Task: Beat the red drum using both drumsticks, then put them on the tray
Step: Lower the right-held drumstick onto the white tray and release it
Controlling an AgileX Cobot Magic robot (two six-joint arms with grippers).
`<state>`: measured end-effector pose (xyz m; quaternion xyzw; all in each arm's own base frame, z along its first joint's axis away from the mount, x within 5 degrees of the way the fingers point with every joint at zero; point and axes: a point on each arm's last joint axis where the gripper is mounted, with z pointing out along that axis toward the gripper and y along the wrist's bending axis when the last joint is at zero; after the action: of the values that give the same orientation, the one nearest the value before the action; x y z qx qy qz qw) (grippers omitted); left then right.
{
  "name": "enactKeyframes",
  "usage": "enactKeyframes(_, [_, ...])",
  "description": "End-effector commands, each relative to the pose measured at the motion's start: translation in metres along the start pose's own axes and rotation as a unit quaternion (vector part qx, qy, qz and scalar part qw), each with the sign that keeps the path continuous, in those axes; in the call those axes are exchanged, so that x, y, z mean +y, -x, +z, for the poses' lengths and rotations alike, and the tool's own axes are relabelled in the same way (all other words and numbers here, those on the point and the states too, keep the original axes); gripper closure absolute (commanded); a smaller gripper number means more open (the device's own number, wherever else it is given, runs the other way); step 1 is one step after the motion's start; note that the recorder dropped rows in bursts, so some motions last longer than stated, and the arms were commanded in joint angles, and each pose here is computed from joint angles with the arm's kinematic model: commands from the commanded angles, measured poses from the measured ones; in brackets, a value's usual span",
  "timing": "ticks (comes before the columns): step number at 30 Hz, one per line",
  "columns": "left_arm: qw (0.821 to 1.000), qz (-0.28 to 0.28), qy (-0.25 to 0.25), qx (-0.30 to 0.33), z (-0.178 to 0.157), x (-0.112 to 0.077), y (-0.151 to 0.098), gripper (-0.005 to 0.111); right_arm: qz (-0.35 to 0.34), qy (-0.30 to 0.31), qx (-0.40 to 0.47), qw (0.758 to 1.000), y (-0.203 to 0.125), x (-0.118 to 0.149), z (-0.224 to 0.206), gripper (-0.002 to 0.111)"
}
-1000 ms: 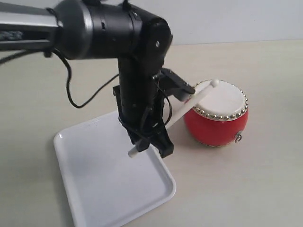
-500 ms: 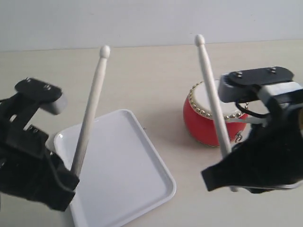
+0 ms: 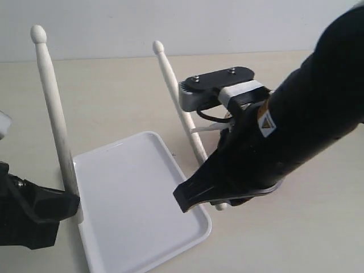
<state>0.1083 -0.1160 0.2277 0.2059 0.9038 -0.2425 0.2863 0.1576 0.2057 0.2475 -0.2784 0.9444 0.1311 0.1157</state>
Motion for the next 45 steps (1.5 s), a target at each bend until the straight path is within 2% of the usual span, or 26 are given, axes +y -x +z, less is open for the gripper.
enactKeyframes(1, [0.999,-0.046,0.003,-0.006,0.004,0.002,0.001,0.107,-0.052,0.022,0.004,0.998,0.013,0.007,0.012,0.108])
enactKeyframes(5, [0.999,-0.053,0.010,0.007,0.011,0.003,0.001,0.107,-0.091,0.029,0.008,0.995,0.021,0.010,0.021,0.108])
enactKeyframes(8, [0.996,-0.081,0.017,0.020,0.018,0.004,0.000,0.107,-0.115,0.025,0.023,0.993,0.022,0.009,0.033,0.108])
enactKeyframes(15, [0.991,-0.123,0.027,0.049,0.035,0.007,-0.002,0.107,-0.115,0.013,0.085,0.990,0.020,0.005,0.070,0.108])
enactKeyframes(18, [0.985,-0.163,0.021,0.055,0.040,0.005,-0.002,0.107,-0.111,0.008,0.114,0.987,0.017,0.003,0.086,0.108])
enactKeyframes(20, [0.979,-0.196,0.014,0.047,0.043,0.004,-0.001,0.107,-0.101,0.006,0.128,0.987,0.016,0.002,0.095,0.108])
enactKeyframes(25, [0.971,-0.237,0.003,0.025,0.044,0.003,0.004,0.107,-0.084,0.014,0.140,0.987,0.021,0.005,0.103,0.108])
enactKeyframes(32, [0.974,-0.228,0.001,0.016,0.043,0.003,0.005,0.107,-0.081,0.027,0.121,0.989,0.047,0.017,0.092,0.108])
enactKeyframes(39, [0.977,-0.212,-0.017,-0.017,0.029,0.000,0.010,0.107,-0.064,-0.022,0.182,0.981,0.046,0.006,0.122,0.108])
enactKeyframes(45, [0.977,-0.207,-0.033,-0.043,0.017,-0.003,0.013,0.107,-0.042,-0.025,0.186,0.981,0.046,0.003,0.129,0.108])
